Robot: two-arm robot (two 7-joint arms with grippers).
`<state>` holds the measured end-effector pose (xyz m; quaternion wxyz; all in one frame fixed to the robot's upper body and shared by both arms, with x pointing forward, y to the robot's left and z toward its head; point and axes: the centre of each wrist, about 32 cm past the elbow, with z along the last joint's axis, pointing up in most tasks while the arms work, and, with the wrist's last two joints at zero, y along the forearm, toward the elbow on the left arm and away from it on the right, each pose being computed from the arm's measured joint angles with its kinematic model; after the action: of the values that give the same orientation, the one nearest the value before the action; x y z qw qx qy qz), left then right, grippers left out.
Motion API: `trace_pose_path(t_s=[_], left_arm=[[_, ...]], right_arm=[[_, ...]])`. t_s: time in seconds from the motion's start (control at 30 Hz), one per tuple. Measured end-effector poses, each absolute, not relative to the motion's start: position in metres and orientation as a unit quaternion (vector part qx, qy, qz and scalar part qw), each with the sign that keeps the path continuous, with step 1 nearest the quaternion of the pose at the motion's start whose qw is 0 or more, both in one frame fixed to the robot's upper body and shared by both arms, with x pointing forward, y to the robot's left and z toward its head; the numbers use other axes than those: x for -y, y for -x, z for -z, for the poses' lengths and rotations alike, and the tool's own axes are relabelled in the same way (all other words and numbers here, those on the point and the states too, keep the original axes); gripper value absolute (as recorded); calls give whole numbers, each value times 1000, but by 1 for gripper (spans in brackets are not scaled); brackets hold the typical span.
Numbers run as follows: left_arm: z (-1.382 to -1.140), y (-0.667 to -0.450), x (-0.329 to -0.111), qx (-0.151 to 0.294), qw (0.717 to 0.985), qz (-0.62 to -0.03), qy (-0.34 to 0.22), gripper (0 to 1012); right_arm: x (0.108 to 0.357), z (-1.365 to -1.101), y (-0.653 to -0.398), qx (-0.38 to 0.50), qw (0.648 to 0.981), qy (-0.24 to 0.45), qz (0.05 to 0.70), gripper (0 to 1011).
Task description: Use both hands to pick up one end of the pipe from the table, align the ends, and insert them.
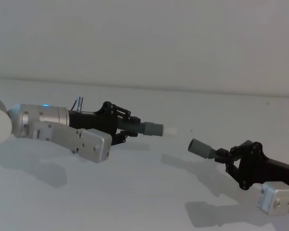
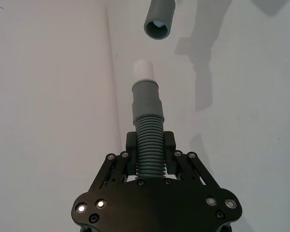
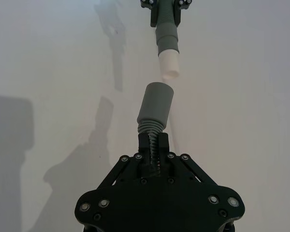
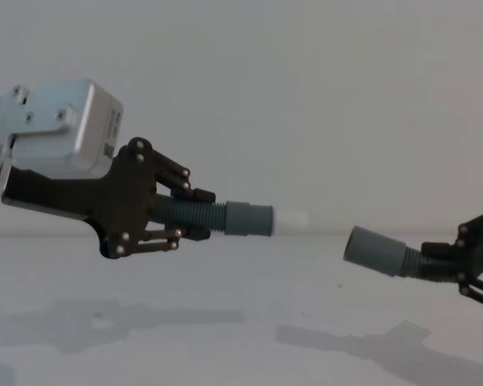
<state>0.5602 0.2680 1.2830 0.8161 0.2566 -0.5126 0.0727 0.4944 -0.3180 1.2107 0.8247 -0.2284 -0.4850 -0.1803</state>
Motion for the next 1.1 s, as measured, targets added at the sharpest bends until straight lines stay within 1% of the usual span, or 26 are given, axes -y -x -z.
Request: trace_pose_path(t_s=[0.37,1.1], left_arm=[[-1283,-560,-268,513,816,-73,-256,305],[-1283,-560,-268,513,816,-73,-256,305]], right_arm=[[309,-1210,-496,484,828,225,174,85],[300,-1212,-508,486,826,225,176,85]])
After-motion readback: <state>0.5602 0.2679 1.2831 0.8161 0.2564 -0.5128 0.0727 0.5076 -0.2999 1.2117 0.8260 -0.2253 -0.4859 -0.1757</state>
